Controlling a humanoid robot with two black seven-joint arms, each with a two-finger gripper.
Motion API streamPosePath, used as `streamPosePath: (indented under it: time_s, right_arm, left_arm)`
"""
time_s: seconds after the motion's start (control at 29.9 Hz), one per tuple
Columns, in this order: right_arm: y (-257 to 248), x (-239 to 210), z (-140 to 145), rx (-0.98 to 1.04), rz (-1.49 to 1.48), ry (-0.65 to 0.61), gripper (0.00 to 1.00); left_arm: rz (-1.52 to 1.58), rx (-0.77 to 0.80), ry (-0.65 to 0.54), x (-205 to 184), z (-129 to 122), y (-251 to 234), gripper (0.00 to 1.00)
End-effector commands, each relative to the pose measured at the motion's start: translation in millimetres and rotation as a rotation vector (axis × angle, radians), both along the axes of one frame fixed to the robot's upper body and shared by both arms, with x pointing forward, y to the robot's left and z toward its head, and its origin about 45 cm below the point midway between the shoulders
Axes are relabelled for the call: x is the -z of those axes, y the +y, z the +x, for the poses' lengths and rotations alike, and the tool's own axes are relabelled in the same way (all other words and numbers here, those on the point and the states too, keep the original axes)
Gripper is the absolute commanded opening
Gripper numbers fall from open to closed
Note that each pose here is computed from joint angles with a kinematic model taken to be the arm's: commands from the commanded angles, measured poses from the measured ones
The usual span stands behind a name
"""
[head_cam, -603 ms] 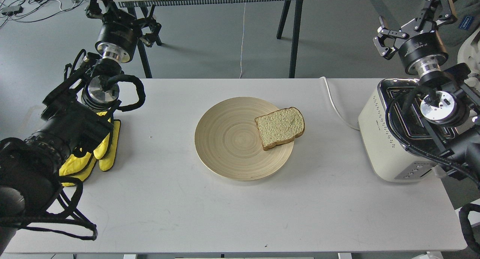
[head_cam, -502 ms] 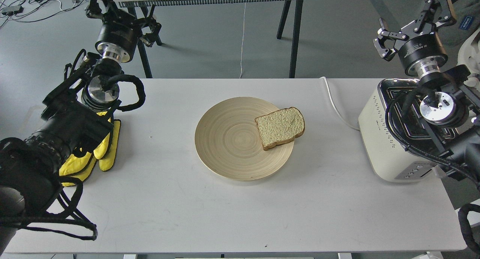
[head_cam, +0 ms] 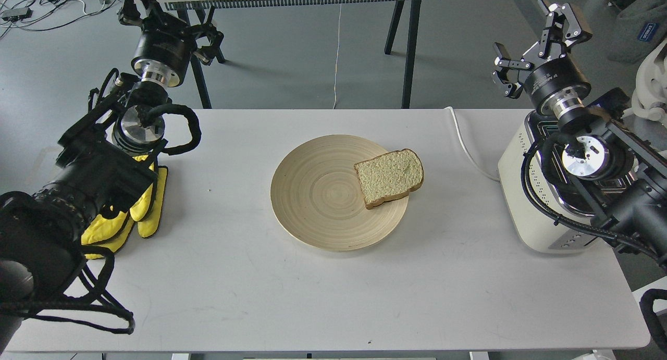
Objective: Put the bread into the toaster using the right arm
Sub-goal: 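Swing the right gripper off the toaster toward the bread in the bowl, then reach the right gripper to the bread slice and close on its edge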
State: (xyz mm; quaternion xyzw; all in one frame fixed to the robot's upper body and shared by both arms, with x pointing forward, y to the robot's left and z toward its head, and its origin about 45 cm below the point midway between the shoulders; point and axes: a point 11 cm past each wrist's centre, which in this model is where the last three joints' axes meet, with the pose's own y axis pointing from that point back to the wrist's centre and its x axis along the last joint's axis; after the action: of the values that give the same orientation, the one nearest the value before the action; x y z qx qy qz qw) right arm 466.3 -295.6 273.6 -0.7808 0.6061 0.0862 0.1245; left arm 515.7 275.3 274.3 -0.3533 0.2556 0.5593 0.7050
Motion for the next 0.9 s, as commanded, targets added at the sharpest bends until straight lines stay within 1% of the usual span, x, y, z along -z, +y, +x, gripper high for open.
streamPosePath:
  time_s: [0.0, 0.23, 0.4, 0.5, 0.57, 0.74, 0.8, 0.87]
  right_arm:
    - [13, 11, -6, -0.055, -0.229, -0.017, 0.98]
    - [41, 25, -16, -0.14, -0.676, -0.128, 0.92]
    - [58, 60, -30, -0.241, -0.982, -0.168, 0.92]
    - [54, 84, -35, -0.279, -1.082, -0.133, 0.92]
    - [45, 99, -36, -0.268, -1.131, -0.099, 0.9]
    - [59, 140, -43, -0.326, -1.201, -0.032, 0.84]
    - [59, 151, -47, -0.345, -1.231, -0.014, 0.8]
    - [66, 161, -50, -0.364, -1.242, -0.004, 0.79]
  left_arm:
    - [0.0, 0.001, 0.001, 0, 0, 0, 1.0]
    - [0.0, -0.001, 0.001, 0, 0, 0, 1.0]
    - [0.0, -0.001, 0.001, 0, 0, 0, 1.0]
    - [-0.001, 0.0, 0.001, 1, 0, -1, 1.0]
    - [-0.001, 0.0, 0.001, 1, 0, -1, 1.0]
    - [-0.001, 0.0, 0.001, 1, 0, -1, 1.0]
    - [-0.002, 0.001, 0.002, 1, 0, -2, 1.0]
    - [-0.002, 0.001, 0.002, 1, 0, -2, 1.0]
